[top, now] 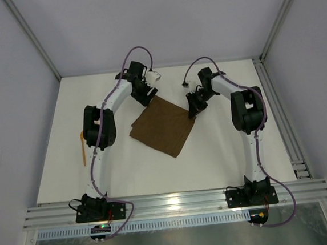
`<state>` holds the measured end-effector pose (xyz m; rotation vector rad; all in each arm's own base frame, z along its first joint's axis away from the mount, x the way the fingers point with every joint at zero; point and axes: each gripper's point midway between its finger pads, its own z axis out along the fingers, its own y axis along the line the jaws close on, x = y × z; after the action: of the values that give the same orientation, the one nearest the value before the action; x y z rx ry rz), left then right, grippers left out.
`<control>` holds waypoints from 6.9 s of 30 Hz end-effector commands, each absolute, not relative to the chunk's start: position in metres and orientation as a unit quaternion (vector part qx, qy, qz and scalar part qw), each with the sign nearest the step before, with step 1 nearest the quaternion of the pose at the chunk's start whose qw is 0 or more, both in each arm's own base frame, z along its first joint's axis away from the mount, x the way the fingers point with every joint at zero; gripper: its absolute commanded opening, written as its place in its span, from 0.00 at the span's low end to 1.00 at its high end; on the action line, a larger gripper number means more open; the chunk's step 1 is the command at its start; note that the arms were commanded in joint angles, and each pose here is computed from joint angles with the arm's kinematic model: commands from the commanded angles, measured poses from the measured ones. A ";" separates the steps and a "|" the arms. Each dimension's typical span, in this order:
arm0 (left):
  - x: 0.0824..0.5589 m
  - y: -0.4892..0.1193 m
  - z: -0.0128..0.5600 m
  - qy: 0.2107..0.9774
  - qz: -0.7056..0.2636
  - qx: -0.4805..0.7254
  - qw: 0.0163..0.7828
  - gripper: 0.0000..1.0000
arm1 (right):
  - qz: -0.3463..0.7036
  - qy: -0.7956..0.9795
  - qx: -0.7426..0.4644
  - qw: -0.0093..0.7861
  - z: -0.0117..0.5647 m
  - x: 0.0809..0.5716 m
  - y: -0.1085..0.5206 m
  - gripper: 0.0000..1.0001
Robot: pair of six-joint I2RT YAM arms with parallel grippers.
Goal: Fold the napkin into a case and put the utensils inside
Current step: Flatten out the square-folded napkin at the center of the board, then fold the square-folded napkin at the center of the board.
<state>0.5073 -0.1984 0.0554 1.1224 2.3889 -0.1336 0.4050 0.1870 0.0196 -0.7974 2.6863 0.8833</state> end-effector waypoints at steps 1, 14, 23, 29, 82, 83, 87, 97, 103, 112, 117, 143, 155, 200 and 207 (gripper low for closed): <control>0.540 -0.197 0.100 0.876 -0.027 0.355 0.326 0.76 | 0.279 0.921 -0.240 0.128 0.021 0.429 0.182 0.23; 0.430 -0.145 0.073 0.931 -0.114 0.289 0.194 0.33 | 0.260 0.891 -0.221 0.300 0.113 0.479 0.191 0.79; 0.417 -0.146 0.052 0.933 -0.136 0.267 0.198 0.36 | 0.310 0.892 -0.154 0.291 0.102 0.517 0.292 0.69; 0.409 -0.156 0.050 0.930 -0.172 0.264 0.191 0.36 | 0.269 0.880 -0.173 0.350 0.115 0.515 0.333 0.66; 0.344 -0.159 0.032 0.929 -0.210 0.262 0.158 0.00 | 0.263 0.899 -0.042 0.349 0.069 0.496 0.398 0.03; 0.343 -0.159 0.032 0.928 -0.210 0.264 0.158 0.00 | 0.264 0.897 -0.040 0.353 0.073 0.498 0.398 0.03; 0.341 -0.161 0.031 0.928 -0.210 0.268 0.154 0.00 | 0.271 0.890 -0.033 0.365 0.080 0.505 0.403 0.03; 0.343 -0.152 0.036 0.930 -0.183 0.271 0.168 0.02 | 0.252 0.900 -0.032 0.353 0.055 0.506 0.399 0.04; 0.355 -0.136 0.052 0.937 -0.131 0.253 0.200 0.24 | 0.259 0.896 -0.039 0.358 0.066 0.504 0.402 0.36; 0.352 -0.120 0.103 0.931 -0.089 0.250 0.251 0.44 | 0.278 0.847 -0.099 0.443 0.175 0.498 0.398 0.60; 0.337 -0.144 0.109 0.915 -0.112 0.295 0.251 0.37 | 0.272 0.834 -0.133 0.461 0.203 0.477 0.379 0.63; 0.272 -0.351 0.065 0.716 -0.086 0.631 0.288 0.53 | 0.291 0.904 0.016 0.312 0.096 0.300 0.170 0.48; 0.251 -0.359 0.036 0.733 -0.128 0.634 0.211 0.43 | 0.257 0.907 0.001 0.334 0.093 0.290 0.152 0.48; 0.257 -0.349 0.034 0.728 -0.095 0.650 0.196 0.34 | 0.257 0.905 -0.003 0.339 0.095 0.288 0.151 0.48; 0.258 -0.351 0.032 0.730 -0.096 0.648 0.196 0.20 | 0.255 0.905 -0.007 0.340 0.096 0.287 0.151 0.48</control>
<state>0.2478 -0.3372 0.0204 1.8490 2.0873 -0.2592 0.2847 0.1457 0.0791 0.0125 2.4204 0.6340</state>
